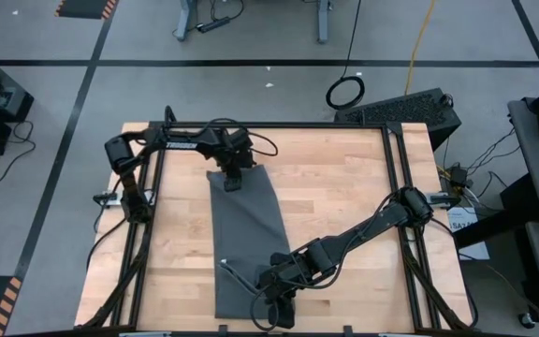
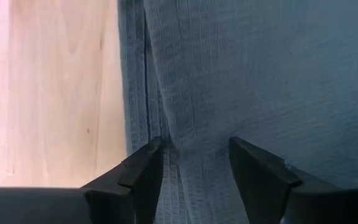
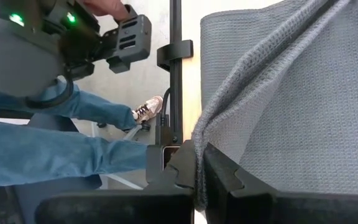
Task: Roll towel into tight, uniform cylinder
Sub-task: Roll the gray towel
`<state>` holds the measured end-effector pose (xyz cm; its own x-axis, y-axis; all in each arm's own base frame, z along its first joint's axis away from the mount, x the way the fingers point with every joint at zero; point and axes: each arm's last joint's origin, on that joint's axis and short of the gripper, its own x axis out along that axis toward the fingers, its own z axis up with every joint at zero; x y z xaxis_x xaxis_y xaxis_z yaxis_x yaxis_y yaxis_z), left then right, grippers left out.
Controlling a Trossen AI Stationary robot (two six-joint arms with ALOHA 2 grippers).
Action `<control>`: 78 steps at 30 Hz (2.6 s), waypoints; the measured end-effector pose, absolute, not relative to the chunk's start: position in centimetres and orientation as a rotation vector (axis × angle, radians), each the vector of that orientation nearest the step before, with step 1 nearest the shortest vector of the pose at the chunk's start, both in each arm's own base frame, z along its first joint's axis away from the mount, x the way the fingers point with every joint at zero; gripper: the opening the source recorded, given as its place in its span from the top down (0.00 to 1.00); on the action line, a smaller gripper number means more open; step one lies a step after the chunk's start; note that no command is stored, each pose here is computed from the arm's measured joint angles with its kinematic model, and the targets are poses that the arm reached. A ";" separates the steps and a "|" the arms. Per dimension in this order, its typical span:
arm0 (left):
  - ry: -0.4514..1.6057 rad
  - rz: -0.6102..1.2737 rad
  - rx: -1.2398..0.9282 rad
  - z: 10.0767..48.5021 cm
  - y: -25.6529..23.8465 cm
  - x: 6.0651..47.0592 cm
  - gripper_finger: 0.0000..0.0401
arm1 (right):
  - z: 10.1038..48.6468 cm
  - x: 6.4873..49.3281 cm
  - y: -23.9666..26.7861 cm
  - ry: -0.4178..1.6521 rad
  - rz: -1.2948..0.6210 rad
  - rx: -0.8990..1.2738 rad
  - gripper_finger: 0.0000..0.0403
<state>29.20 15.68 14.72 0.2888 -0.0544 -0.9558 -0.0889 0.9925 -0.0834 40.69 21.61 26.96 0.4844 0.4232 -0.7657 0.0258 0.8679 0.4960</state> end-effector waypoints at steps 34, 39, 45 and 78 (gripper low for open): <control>1.280 0.049 -0.012 16.9 16.0 28.7 1.00 | 27.2 40.1 23.1 1.079 0.388 0.521 1.00; 1.295 0.117 0.041 16.4 16.4 29.1 1.00 | 27.3 39.9 23.6 1.077 0.394 0.532 1.00; 1.341 0.208 0.050 16.5 16.6 28.8 0.99 | 27.3 39.5 24.3 1.079 0.408 0.526 1.00; 0.909 0.645 -1.106 19.9 -0.5 15.8 0.55 | 27.3 40.2 23.2 1.053 0.317 0.552 1.00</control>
<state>15.76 -0.55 19.91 0.4966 0.0035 -0.8680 -0.8182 0.3356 -0.4667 40.16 23.22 27.26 0.4680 0.4987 -0.7296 0.0125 0.8218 0.5697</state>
